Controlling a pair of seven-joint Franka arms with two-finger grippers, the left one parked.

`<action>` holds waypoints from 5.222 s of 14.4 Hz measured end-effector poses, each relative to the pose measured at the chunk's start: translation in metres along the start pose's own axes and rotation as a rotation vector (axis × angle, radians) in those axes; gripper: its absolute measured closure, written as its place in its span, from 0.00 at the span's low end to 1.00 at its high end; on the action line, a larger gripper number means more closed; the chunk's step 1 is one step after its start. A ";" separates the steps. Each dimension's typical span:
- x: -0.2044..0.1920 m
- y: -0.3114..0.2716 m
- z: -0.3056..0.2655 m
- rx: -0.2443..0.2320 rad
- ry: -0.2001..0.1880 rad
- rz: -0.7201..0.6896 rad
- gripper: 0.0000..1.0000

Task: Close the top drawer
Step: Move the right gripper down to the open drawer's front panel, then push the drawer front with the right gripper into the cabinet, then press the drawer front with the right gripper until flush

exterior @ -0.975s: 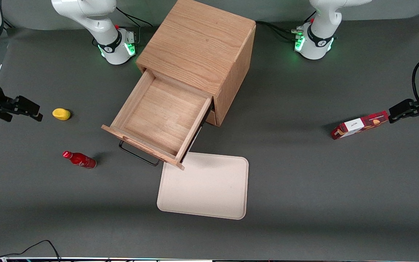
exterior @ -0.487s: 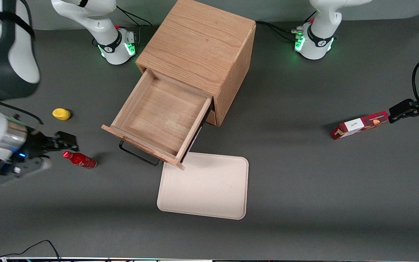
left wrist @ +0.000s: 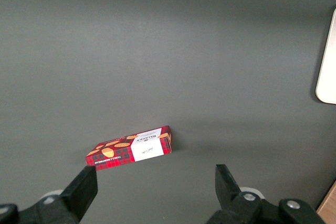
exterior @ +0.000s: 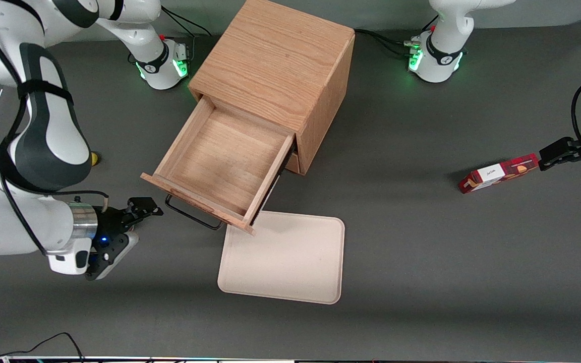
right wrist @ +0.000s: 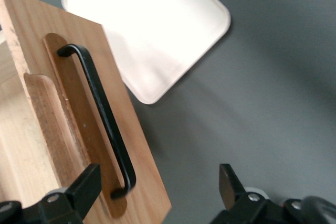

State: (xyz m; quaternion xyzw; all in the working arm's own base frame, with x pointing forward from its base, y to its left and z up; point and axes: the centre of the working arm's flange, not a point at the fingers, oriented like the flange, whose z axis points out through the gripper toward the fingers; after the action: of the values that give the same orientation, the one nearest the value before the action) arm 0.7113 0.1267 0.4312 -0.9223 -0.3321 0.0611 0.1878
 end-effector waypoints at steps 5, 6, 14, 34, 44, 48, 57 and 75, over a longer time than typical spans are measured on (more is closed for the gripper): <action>0.008 0.000 0.017 0.049 -0.003 -0.038 0.00; 0.009 -0.003 0.019 0.058 -0.009 -0.044 0.00; 0.019 -0.012 0.054 0.090 -0.072 -0.071 0.00; 0.033 -0.033 0.098 0.040 -0.173 -0.122 0.00; 0.038 -0.064 0.119 0.064 -0.213 -0.164 0.00; 0.035 -0.081 0.124 0.063 -0.238 -0.162 0.00; 0.025 -0.134 0.142 0.044 -0.294 -0.138 0.00; -0.010 -0.209 0.173 0.021 -0.329 -0.116 0.00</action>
State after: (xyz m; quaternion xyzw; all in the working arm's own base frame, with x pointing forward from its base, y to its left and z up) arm 0.5397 0.3212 0.3526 -0.8772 -0.4105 0.2035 0.1437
